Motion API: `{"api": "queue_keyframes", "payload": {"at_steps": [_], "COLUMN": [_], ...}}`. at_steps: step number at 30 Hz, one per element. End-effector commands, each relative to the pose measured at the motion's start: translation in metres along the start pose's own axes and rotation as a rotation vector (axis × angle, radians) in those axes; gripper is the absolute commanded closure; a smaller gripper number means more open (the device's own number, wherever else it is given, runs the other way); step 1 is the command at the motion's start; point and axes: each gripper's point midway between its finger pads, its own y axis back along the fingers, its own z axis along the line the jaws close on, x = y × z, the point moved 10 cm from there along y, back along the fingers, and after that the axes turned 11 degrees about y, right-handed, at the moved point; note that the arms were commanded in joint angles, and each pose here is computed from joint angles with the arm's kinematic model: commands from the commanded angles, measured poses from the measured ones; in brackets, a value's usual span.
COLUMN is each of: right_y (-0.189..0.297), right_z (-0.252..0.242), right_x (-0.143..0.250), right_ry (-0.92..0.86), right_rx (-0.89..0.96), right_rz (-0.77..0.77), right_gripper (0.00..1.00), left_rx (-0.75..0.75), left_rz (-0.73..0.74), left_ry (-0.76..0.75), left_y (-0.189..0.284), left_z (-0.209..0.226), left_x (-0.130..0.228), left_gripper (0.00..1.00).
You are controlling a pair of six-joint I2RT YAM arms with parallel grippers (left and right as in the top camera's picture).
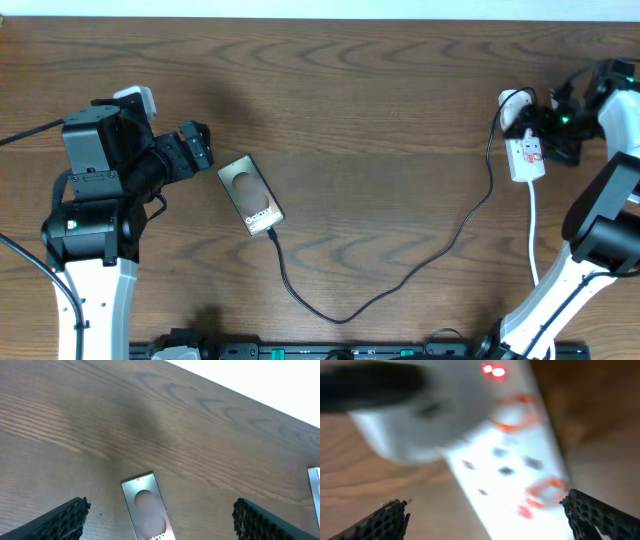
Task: Plug charger to phone and switch on socket
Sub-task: 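Lift the right gripper away from the power strip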
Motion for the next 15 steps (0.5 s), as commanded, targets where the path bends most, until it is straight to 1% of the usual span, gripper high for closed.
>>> {"api": "queue_keyframes", "payload": {"at_steps": [1, 5, 9, 11, 15], "right_y": [0.029, 0.065, 0.107, 0.140, 0.189], "right_z": [-0.017, -0.015, -0.003, 0.010, 0.033], "right_x": [-0.005, -0.005, 0.000, 0.009, 0.028], "right_ry": [-0.043, -0.051, -0.035, -0.024, -0.066], "right_rx": [0.095, 0.133, 0.185, 0.202, 0.208], "right_rz": [-0.040, -0.085, -0.152, -0.218, -0.345], "right_gripper": [0.01, 0.01, 0.01, 0.01, 0.01], "left_rx": [-0.007, -0.007, -0.007, -0.007, -0.007], "left_rz": [-0.014, -0.014, -0.014, -0.014, -0.014], "left_ry": [-0.009, -0.010, -0.009, -0.009, -0.009], "left_y": [0.002, 0.002, 0.002, 0.002, 0.002], "left_z": [0.000, 0.000, 0.000, 0.000, 0.000], "left_x": [-0.002, -0.002, -0.002, -0.002, -0.002], "left_gripper": [0.06, 0.06, 0.06, 0.06, 0.07]}}
